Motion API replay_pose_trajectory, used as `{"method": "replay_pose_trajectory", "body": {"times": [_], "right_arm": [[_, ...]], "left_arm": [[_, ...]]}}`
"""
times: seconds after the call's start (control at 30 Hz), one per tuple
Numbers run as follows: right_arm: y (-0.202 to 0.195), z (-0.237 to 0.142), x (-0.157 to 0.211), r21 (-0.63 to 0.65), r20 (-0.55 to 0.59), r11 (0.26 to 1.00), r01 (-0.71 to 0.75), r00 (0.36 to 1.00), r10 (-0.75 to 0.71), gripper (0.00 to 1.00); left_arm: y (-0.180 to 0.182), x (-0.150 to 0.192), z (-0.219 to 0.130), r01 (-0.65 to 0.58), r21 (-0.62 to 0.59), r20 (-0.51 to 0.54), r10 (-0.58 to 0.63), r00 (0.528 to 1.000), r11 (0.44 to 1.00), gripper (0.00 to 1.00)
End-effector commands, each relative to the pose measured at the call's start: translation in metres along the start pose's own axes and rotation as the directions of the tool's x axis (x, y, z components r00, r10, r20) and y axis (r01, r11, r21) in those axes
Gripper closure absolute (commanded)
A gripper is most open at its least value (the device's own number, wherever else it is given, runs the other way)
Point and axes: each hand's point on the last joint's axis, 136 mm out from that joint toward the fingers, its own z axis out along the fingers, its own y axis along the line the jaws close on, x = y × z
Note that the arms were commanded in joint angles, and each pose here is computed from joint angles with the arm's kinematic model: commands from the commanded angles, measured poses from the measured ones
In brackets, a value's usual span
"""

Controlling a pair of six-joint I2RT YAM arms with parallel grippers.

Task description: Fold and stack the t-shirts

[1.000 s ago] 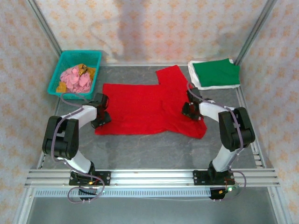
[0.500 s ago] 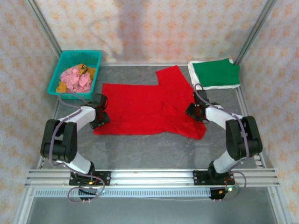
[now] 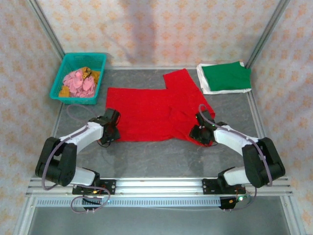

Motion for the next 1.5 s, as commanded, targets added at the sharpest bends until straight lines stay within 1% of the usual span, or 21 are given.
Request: {"method": "replay_pose_trajectory", "body": {"times": [0.0, 0.1, 0.2, 0.27, 0.33, 0.4, 0.47, 0.53, 0.6, 0.67, 0.7, 0.77, 0.8, 0.83, 0.93, 1.0, 1.03, 1.13, 1.2, 1.3, 1.47], "right_arm": [[-0.028, 0.001, 0.005, 0.122, 0.004, 0.991, -0.059, 0.998, 0.059, 0.61], [-0.051, -0.006, 0.013, 0.18, 0.018, 0.978, -0.104, 0.995, 0.102, 0.62], [-0.06, -0.014, 0.019, 0.181, 0.02, 0.975, -0.131, 0.991, 0.129, 0.63], [-0.068, -0.021, 0.02, 0.22, 0.021, 0.968, -0.123, 0.992, 0.122, 0.63], [-0.075, -0.028, 0.021, 0.261, 0.018, 0.96, -0.103, 0.995, 0.102, 0.63], [-0.075, -0.032, 0.019, 0.26, 0.025, 0.961, -0.097, 0.995, 0.094, 0.63], [-0.056, -0.033, 0.013, 0.175, 0.027, 0.982, -0.076, 0.997, 0.073, 0.63], [-0.031, -0.04, 0.005, 0.089, 0.025, 0.995, -0.048, 0.999, 0.046, 0.63], [-0.01, -0.055, -0.01, 0.055, 0.062, 0.998, 0.005, 0.998, -0.009, 0.63], [0.005, -0.07, -0.029, 0.038, 0.131, 0.998, 0.045, 0.99, -0.049, 0.63], [0.016, -0.074, -0.04, 0.008, 0.173, 0.998, 0.061, 0.983, -0.061, 0.62], [0.038, -0.076, -0.056, -0.045, 0.208, 0.995, 0.092, 0.975, -0.081, 0.62], [0.054, -0.074, -0.064, -0.074, 0.2, 0.99, 0.118, 0.975, -0.101, 0.62], [0.068, -0.07, -0.071, -0.088, 0.181, 0.987, 0.137, 0.976, -0.119, 0.62], [0.095, -0.05, -0.093, -0.067, 0.162, 0.984, 0.167, 0.975, -0.155, 0.63], [0.107, -0.034, -0.104, -0.061, 0.144, 0.983, 0.171, 0.976, -0.161, 0.64], [0.111, -0.025, -0.108, -0.058, 0.138, 0.984, 0.17, 0.977, -0.161, 0.64], [0.119, -0.002, -0.117, -0.04, 0.116, 0.984, 0.173, 0.979, -0.167, 0.65], [0.117, 0.012, -0.12, -0.02, 0.102, 0.987, 0.162, 0.982, -0.159, 0.65], [0.109, 0.032, -0.117, 0.004, 0.074, 0.99, 0.142, 0.987, -0.141, 0.65], [0.084, 0.05, -0.101, 0.043, 0.039, 0.994, 0.103, 0.994, -0.104, 0.65]], "left_arm": [[0.012, 0.005, 0.009, 0.061, -0.043, -0.024, -0.062, 0.998, 0.997, 0.49], [0.025, 0.015, 0.007, 0.083, -0.074, -0.037, -0.086, 0.996, 0.994, 0.49], [0.034, 0.024, 0.003, 0.095, -0.072, -0.035, -0.098, 0.995, 0.993, 0.48], [0.035, 0.032, 0.002, 0.088, -0.061, -0.061, -0.092, 0.994, 0.994, 0.48], [0.04, 0.041, 0.001, 0.074, -0.076, -0.082, -0.08, 0.993, 0.994, 0.48], [0.039, 0.047, 0.0, 0.058, -0.062, -0.092, -0.063, 0.994, 0.996, 0.48], [0.026, 0.051, -0.005, 0.034, 0.013, -0.1, -0.032, 0.994, 0.999, 0.48], [0.014, 0.049, -0.019, 0.017, 0.062, -0.089, -0.012, 0.996, 0.998, 0.47], [0.005, 0.043, -0.037, 0.004, 0.11, -0.062, 0.003, 0.998, 0.994, 0.47], [-0.005, 0.031, -0.059, 0.01, 0.169, -0.014, -0.007, 1.0, 0.986, 0.45], [-0.009, 0.023, -0.068, 0.015, 0.198, 0.021, -0.019, 1.0, 0.98, 0.43], [-0.016, 0.003, -0.081, 0.016, 0.232, 0.106, -0.042, 0.994, 0.972, 0.38], [-0.02, -0.008, -0.085, 0.016, 0.237, 0.141, -0.051, 0.989, 0.971, 0.35], [-0.027, -0.018, -0.087, 0.006, 0.246, 0.165, -0.048, 0.985, 0.969, 0.35], [-0.048, -0.045, -0.084, -0.039, 0.222, 0.198, -0.006, 0.98, 0.974, 0.35], [-0.053, -0.063, -0.074, -0.04, 0.174, 0.206, 0.003, 0.978, 0.984, 0.35], [-0.056, -0.07, -0.067, -0.033, 0.169, 0.206, -0.003, 0.979, 0.985, 0.36], [-0.059, -0.087, -0.046, 0.021, 0.192, 0.191, -0.058, 0.98, 0.981, 0.36], [-0.054, -0.092, -0.034, 0.046, 0.17, 0.177, -0.076, 0.981, 0.984, 0.36], [-0.048, -0.091, -0.018, 0.043, 0.128, 0.165, -0.063, 0.984, 0.991, 0.36], [-0.032, -0.063, 0.005, 0.049, 0.081, 0.107, -0.057, 0.993, 0.995, 0.36]]}}
